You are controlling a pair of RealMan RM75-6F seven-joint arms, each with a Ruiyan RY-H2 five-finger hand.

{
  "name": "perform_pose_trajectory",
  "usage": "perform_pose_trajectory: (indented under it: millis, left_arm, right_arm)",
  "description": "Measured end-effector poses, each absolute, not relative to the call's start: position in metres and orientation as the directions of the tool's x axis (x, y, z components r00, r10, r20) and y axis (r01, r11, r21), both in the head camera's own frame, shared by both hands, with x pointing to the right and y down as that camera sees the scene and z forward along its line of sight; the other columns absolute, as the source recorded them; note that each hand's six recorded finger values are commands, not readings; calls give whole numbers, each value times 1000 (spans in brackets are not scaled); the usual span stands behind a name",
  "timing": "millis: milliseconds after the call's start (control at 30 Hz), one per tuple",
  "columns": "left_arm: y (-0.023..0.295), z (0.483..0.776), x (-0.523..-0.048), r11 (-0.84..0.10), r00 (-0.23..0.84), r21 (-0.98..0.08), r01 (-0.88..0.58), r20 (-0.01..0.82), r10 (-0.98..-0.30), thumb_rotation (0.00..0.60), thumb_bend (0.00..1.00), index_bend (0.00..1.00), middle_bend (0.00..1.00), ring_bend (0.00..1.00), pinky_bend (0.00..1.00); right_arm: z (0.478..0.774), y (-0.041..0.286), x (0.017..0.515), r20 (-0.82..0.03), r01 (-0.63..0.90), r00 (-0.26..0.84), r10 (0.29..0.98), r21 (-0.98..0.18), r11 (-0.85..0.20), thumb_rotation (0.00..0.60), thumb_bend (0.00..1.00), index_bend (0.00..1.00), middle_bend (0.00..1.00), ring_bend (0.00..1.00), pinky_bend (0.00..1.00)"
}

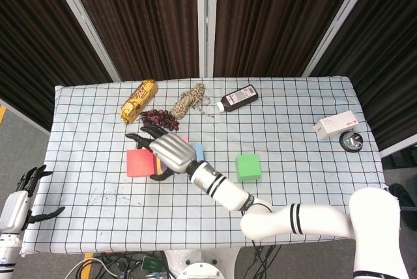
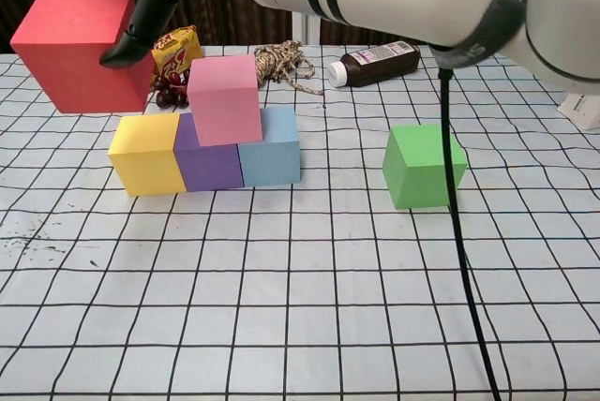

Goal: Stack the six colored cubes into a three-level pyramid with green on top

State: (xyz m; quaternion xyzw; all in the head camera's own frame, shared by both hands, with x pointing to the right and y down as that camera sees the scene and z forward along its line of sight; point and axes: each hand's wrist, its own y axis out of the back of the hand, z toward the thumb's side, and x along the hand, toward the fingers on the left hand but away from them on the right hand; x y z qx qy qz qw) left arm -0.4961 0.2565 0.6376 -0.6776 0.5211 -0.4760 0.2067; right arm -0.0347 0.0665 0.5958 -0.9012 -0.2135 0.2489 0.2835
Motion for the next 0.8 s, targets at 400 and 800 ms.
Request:
perform_pose_trajectory:
  millis: [400,800]
  left_arm:
    - [255,634,-498,-358,4,-775,-522,417,-909,600,0,42,184,0,46]
    - [256,635,-500,-356,1,-774,-524,418,-909,600,0,42,183,0,46]
  right_arm:
    - [609,56,-63,-404,194,769,496,-591,-783,600,176,0,443,25,0]
    - [628,38,-67,-476,139,738,478,-586,-798,600,176,0,443,25,0]
